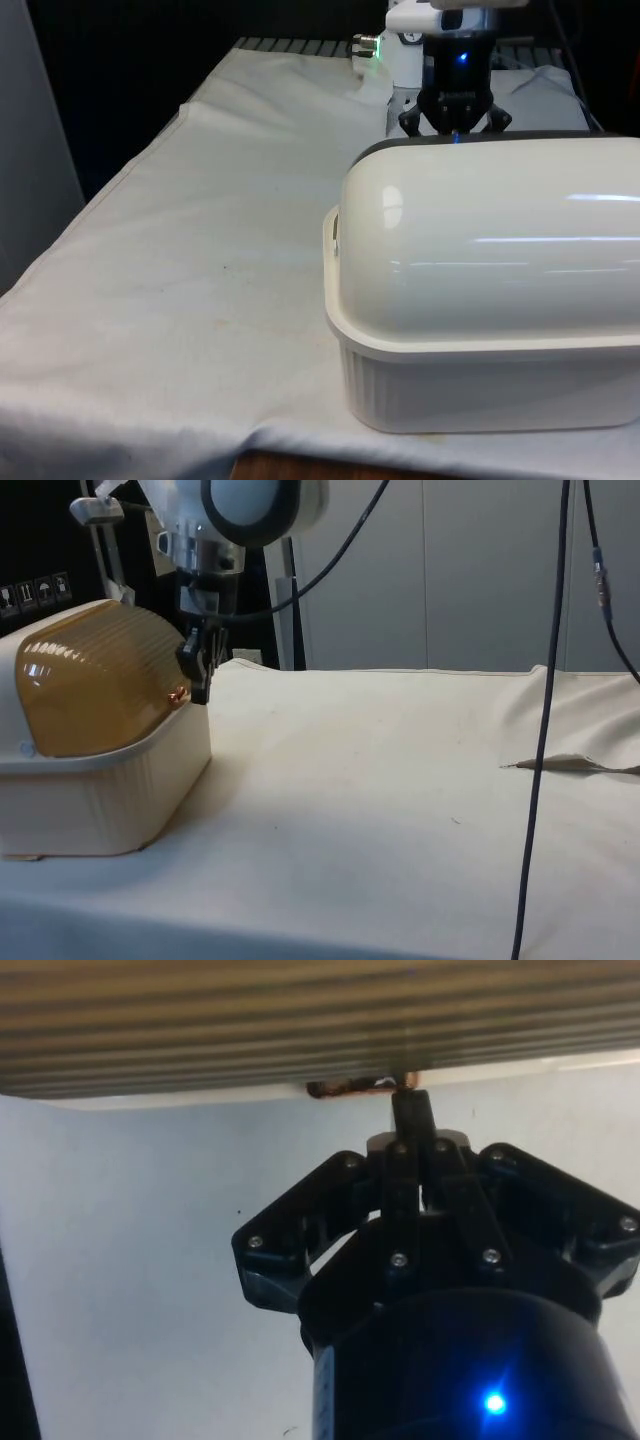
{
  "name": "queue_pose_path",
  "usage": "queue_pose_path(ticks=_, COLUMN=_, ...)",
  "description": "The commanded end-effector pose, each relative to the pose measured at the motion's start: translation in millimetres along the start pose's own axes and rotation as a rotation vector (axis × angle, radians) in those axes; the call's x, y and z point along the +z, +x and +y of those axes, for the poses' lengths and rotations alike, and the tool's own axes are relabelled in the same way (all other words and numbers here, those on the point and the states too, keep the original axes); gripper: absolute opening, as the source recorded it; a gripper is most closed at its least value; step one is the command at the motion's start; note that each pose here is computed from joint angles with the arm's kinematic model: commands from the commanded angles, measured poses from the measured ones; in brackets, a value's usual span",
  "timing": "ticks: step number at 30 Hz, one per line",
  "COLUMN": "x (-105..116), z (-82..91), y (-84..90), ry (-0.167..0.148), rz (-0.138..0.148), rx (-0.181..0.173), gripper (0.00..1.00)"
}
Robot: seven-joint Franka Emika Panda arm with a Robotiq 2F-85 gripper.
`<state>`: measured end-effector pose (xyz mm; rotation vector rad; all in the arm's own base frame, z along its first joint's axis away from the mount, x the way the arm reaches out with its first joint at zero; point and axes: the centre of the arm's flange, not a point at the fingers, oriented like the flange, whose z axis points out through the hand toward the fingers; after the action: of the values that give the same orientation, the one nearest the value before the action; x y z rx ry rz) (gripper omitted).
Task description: Open the lid, then close it.
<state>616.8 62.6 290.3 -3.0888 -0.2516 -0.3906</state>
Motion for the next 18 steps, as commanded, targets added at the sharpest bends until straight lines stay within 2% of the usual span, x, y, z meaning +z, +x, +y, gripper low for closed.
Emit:
queue_pose_path(ticks=1, x=-2.7, z=-3.2, y=0.1, ry=0.013, rz=0.001, rx=0.002, gripper=0.00)
queue_pose_path(ticks=6, x=-5.4, z=-6.7, y=1.1, ry=0.021, rz=0.000, rx=0.006, gripper=0.00)
queue_pose_path(ticks=7, x=-3.9, z=-4.2, y=1.1, ry=0.006, rz=0.002, rx=0.001, gripper=0.00)
queue_pose_path(ticks=8, x=-5.1, z=-7.8, y=0.9, ry=0.024, rz=-0.002, rx=0.007, gripper=0.00)
queue_pose_path(ticks=11, x=-5.7, z=-9.2, y=1.2, ry=0.036, rz=-0.004, rx=0.013, gripper=0.00)
queue_pose_path(ticks=16, x=-4.2, z=-11.1, y=1.5, ry=0.040, rz=-0.009, rx=0.015, gripper=0.00)
queue_pose_path(ticks=17, x=-3.8, z=-9.0, y=0.8, ry=0.028, rz=-0.006, rx=0.015, gripper=0.00)
queue_pose_path(ticks=18, x=-3.6, z=-11.8, y=1.4, ry=0.039, rz=-0.010, rx=0.013, gripper=0.00)
